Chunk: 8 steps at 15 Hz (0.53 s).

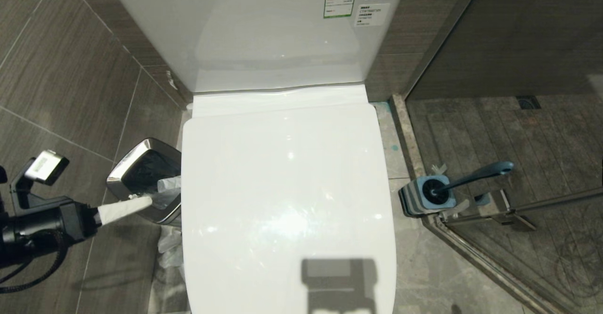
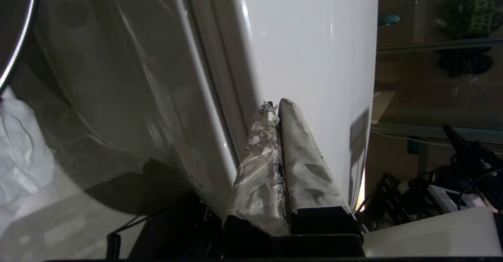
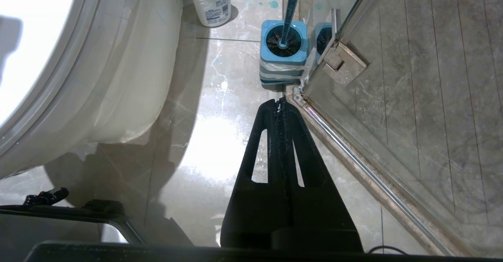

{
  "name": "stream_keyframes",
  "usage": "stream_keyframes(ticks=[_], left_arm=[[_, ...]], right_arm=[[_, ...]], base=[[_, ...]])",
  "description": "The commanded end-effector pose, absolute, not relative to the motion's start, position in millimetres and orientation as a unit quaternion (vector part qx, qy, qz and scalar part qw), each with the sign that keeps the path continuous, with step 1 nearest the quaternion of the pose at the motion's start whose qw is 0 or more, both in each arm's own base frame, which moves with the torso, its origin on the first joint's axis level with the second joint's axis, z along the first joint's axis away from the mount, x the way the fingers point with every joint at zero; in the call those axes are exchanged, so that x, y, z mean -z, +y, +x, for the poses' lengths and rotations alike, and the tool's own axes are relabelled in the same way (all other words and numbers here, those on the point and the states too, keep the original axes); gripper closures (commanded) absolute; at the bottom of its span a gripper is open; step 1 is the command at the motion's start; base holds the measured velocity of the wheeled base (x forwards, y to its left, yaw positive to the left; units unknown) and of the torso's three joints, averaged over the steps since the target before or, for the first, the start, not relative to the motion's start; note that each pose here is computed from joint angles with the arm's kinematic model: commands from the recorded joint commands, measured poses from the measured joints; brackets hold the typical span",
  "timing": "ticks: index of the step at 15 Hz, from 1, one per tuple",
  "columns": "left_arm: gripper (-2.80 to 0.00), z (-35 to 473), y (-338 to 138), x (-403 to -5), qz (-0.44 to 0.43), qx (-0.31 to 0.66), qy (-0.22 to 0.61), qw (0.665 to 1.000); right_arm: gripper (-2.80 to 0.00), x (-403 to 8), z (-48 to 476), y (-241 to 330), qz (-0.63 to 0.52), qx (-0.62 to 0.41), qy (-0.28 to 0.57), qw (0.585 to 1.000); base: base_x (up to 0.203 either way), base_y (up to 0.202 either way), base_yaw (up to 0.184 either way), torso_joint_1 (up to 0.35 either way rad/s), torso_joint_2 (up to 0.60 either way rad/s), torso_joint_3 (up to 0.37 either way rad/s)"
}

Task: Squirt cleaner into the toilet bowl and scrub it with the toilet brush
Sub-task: Use the left hand to lift the toilet lid slightly

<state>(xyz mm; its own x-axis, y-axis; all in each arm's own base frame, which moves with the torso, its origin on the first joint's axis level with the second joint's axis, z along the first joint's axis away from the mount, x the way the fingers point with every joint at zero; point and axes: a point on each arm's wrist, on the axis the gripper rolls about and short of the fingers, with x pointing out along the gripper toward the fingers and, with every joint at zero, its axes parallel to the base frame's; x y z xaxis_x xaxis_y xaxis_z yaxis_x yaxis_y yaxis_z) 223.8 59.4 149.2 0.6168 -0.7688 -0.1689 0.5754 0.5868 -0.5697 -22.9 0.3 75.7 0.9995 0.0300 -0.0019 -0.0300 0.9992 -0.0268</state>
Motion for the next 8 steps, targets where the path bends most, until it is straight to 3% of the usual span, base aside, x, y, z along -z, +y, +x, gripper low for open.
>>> stream_keyframes(ticks=[1, 4, 8], left_arm=[[0.0, 220.3, 59.7, -115.8, -0.277, 0.386, 0.239, 0.847], [0.0, 209.0, 55.2, -91.5, -0.284, 0.415, 0.236, 0.831], [0.0, 208.6, 65.6, -73.0, -0.29, 0.4, 0.228, 0.839]], right_arm=[[0.0, -75.6, -22.8, 0.3, -0.014, -0.015, 0.001, 1.0], [0.0, -75.8, -22.8, 0.3, -0.014, -0.015, 0.001, 1.0], [0.0, -75.6, -22.8, 0.3, -0.014, -0.015, 0.001, 1.0]], base=[[0.0, 0.0, 0.0, 0.0, 0.0, 0.0], [0.0, 0.0, 0.0, 0.0, 0.0, 0.0], [0.0, 0.0, 0.0, 0.0, 0.0, 0.0]])
